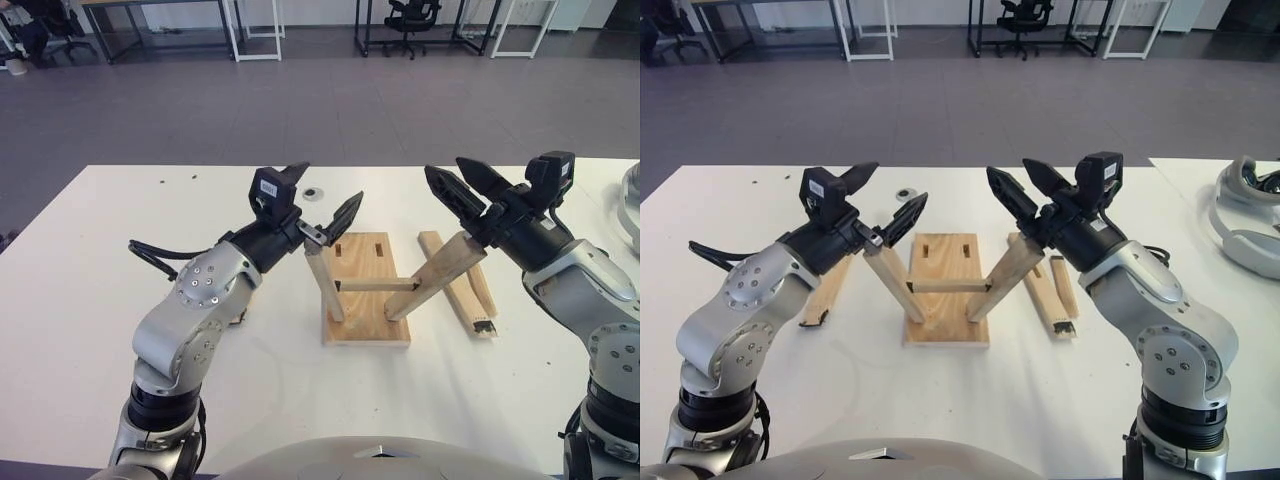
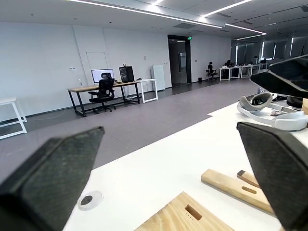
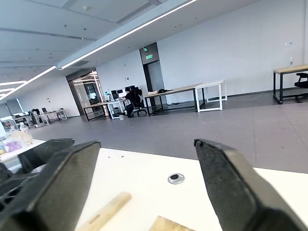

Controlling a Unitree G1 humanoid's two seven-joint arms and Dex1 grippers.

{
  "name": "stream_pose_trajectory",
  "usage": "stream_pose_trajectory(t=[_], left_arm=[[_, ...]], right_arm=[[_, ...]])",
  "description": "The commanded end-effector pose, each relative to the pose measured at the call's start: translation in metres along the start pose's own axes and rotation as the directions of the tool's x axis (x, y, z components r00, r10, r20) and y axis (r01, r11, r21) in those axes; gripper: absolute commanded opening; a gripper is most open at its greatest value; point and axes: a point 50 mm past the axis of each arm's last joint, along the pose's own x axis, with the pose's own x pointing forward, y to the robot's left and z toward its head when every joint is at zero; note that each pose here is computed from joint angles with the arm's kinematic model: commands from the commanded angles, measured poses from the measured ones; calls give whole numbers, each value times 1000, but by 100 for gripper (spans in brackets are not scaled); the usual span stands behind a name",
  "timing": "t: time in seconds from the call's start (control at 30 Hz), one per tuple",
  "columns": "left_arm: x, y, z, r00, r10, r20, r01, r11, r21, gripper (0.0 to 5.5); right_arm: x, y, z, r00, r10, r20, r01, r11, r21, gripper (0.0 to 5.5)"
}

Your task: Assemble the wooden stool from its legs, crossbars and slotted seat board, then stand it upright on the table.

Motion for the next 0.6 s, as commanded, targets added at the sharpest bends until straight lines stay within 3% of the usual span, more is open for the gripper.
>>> stream_pose_trajectory(t=[0.03,0.1,0.17,0.23,0.3,0.37,0.43,0.5,0.6], left_arm=[[-2,27,70,934,16,357,24,994,-107,502],[-9,37,94,889,9,457,46,993,-109,502],[-23,59,89,910,48,411,-6,995,-103,502],[-48,79,51,980,80,184,-71,996,-55,502],[-79,85,12,995,11,-96,-6,999,50,502],[-133,92,-26,882,-89,-463,116,993,31,502],[-152,84,-41,775,-194,-601,217,975,-34,502],[-150,67,-56,679,-266,-684,339,940,-30,502],[-140,47,-75,566,-345,-749,544,839,25,502]], right_arm=[[6,-21,37,994,5,109,-20,990,136,367],[6,-39,48,992,-53,119,36,990,138,367],[9,-63,11,985,-125,-123,130,991,36,367],[2,-60,-45,923,-22,-385,18,1000,-14,367],[-8,-42,-72,868,150,-473,-147,988,43,367],[-16,-14,-83,809,328,-487,-308,943,123,367],[-17,6,-84,772,442,-457,-410,895,174,367],[-12,16,-85,760,481,-437,-450,875,180,367],[6,-37,-101,819,121,-562,-256,952,-168,367]])
